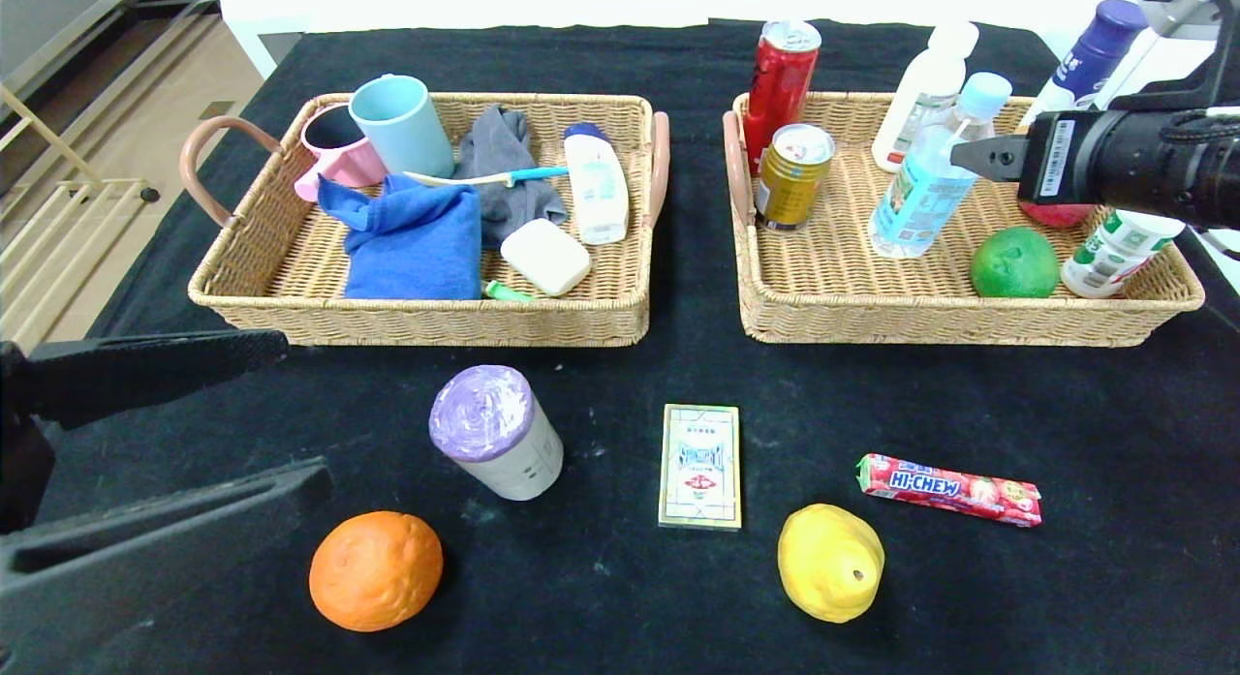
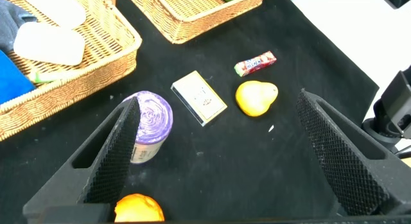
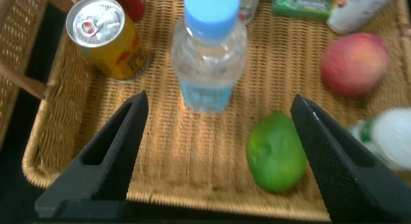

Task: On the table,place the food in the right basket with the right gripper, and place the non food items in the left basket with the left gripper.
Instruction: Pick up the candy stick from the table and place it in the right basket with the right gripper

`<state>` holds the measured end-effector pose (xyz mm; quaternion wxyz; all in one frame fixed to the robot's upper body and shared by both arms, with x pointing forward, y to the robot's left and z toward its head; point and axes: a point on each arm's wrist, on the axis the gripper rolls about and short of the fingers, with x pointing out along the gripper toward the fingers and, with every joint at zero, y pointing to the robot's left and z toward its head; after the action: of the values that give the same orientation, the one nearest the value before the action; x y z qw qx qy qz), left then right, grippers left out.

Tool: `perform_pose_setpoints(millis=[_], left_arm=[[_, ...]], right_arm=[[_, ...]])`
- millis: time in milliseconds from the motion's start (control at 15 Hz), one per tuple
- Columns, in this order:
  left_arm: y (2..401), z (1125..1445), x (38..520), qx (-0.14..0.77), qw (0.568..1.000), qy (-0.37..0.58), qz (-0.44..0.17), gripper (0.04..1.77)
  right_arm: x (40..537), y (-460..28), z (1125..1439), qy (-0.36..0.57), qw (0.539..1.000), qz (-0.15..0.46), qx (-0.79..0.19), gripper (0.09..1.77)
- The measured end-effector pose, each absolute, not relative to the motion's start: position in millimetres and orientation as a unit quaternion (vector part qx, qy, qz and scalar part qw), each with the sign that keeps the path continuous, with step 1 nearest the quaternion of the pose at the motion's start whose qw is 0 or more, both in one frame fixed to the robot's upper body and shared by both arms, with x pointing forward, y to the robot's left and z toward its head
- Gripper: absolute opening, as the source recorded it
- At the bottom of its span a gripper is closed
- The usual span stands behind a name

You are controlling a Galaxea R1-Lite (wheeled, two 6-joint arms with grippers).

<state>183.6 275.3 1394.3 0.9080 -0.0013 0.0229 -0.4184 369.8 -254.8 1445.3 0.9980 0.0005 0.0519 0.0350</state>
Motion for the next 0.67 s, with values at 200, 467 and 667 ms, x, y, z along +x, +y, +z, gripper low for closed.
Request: perform_pose_setpoints(millis=[200,467,667], left_arm=[[276,1394,183,-0.001,0.908,0.022,-0.418,1.76],[276,1394,183,-0.001,0.908,0.022,-0.418,1.76],[276,1394,183,-0.001,0.908,0.024,-0.418,1.76]], right_arm=[[336,-253,1445,0.085,0.996,0.032,-0.009,1.66],[300,-248,1429,0.169,0.984,0.052,0.003,1.68],[278,-248,1417,0.248,0.967,0.054,0.017,1.69]])
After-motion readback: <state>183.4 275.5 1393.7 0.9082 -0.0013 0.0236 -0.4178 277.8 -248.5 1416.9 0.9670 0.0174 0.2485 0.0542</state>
